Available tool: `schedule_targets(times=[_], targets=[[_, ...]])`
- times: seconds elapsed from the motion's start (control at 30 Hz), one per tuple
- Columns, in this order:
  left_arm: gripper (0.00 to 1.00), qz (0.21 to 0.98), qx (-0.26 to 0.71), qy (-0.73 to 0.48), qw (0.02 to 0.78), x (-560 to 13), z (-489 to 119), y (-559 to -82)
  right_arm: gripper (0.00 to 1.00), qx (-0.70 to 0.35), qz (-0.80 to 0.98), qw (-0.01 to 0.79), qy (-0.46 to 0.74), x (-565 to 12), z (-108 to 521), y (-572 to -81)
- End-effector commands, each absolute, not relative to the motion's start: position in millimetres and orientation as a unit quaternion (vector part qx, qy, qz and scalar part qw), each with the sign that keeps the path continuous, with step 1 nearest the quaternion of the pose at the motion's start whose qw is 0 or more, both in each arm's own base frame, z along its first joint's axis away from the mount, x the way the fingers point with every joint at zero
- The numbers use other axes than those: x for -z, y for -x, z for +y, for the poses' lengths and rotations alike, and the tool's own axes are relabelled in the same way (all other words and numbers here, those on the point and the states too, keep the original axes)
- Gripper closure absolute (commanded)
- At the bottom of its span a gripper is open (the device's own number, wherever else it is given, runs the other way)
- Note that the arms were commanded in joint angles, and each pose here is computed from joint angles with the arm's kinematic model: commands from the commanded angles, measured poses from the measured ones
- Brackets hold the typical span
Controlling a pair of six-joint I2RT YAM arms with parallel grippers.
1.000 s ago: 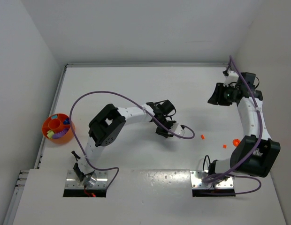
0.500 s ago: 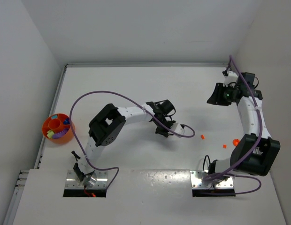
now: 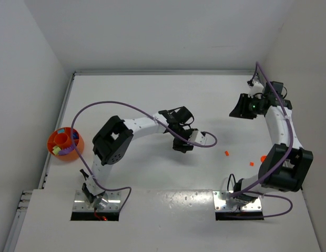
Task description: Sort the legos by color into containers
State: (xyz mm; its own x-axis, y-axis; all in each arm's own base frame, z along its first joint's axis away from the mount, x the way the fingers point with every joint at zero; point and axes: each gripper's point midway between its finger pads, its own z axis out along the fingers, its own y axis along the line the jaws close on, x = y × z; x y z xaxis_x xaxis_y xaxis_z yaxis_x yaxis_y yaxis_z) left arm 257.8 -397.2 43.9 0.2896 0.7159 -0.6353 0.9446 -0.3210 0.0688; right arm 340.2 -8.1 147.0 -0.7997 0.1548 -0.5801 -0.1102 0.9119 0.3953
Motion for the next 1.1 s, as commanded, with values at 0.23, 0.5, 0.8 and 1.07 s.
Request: schedule_targets(times=[0.23,0.5,0.8,1.07], targets=[[0.45,0.539,0.252,-0.770,0.232,-49.3,-392.7,-260.7,0.64,-0.211,0.910,0.356,0.002,-169.9,-9.9,-356.6],[0.48,0.547,0.249,-0.770,0.213,-31.1,-389.7,-260.1,0.64,-0.212,0.911,0.352,0.000,-166.7,-9.3,-354.8],[0.48,0.560,0.247,-0.766,0.200,-17.1,-390.0,-262.3,0.64,-0.213,0.913,0.348,-0.001,-165.8,-8.8,-353.0],[0.53,0.564,0.238,-0.766,0.195,-9.0,-390.7,-267.4,0.64,-0.213,0.913,0.348,-0.001,-165.8,-8.8,-353.0]])
